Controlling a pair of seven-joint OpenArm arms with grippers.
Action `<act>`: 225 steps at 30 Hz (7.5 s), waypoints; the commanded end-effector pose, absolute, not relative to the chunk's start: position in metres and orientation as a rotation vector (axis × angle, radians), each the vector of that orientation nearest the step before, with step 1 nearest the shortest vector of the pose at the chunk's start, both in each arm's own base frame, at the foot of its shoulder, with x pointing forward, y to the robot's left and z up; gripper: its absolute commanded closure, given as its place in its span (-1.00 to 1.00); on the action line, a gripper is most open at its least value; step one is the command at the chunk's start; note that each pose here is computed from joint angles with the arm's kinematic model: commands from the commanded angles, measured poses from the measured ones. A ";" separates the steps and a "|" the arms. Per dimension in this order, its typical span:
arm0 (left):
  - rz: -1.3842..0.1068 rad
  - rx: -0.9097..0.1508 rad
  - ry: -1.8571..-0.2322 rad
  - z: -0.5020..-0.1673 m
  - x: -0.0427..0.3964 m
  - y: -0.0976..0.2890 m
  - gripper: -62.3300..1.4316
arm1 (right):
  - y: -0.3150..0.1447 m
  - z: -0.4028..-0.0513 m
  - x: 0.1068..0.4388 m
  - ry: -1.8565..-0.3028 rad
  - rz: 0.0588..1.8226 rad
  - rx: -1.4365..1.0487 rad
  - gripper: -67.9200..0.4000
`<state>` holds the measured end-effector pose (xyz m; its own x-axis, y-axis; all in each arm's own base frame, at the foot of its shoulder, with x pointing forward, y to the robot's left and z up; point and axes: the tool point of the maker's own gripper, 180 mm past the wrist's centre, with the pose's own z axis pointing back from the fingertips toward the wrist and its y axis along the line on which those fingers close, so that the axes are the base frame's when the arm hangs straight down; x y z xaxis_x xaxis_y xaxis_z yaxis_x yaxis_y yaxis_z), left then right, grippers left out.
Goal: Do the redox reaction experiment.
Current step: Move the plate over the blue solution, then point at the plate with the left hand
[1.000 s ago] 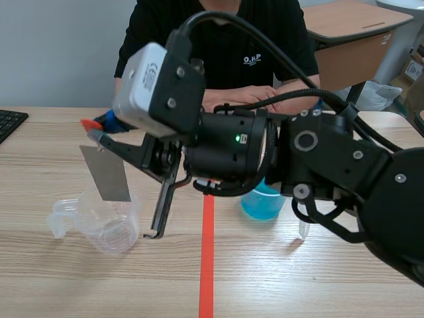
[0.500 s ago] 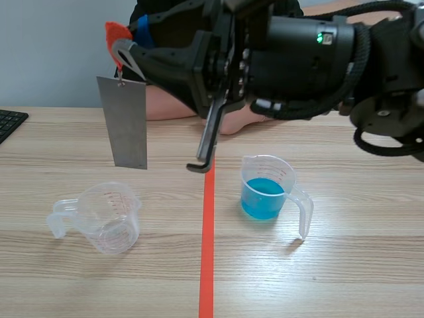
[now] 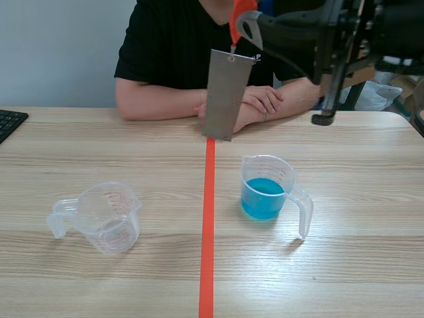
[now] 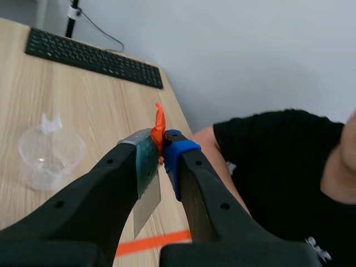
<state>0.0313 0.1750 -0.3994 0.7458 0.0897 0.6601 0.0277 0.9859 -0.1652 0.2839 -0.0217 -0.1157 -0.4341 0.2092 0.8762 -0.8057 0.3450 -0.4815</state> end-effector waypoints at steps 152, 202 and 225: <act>-1.050 -0.401 -1.544 -0.284 0.341 -0.079 0.83 | -0.077 -0.133 0.289 -1.539 1.226 0.442 0.94; -1.030 -0.394 -1.540 -0.277 0.281 0.004 0.83 | -0.076 -0.131 0.289 -1.548 1.226 0.450 0.94; -0.561 -0.107 -1.211 -0.306 0.138 0.181 0.83 | -0.077 -0.139 0.291 -1.532 1.246 0.413 0.94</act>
<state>0.1352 0.1829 -0.3102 0.2508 -0.3751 0.8924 0.4863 0.8459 0.2189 0.2858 -0.0757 -0.1504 -0.3429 0.3480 0.8726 -0.7992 0.3801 -0.4656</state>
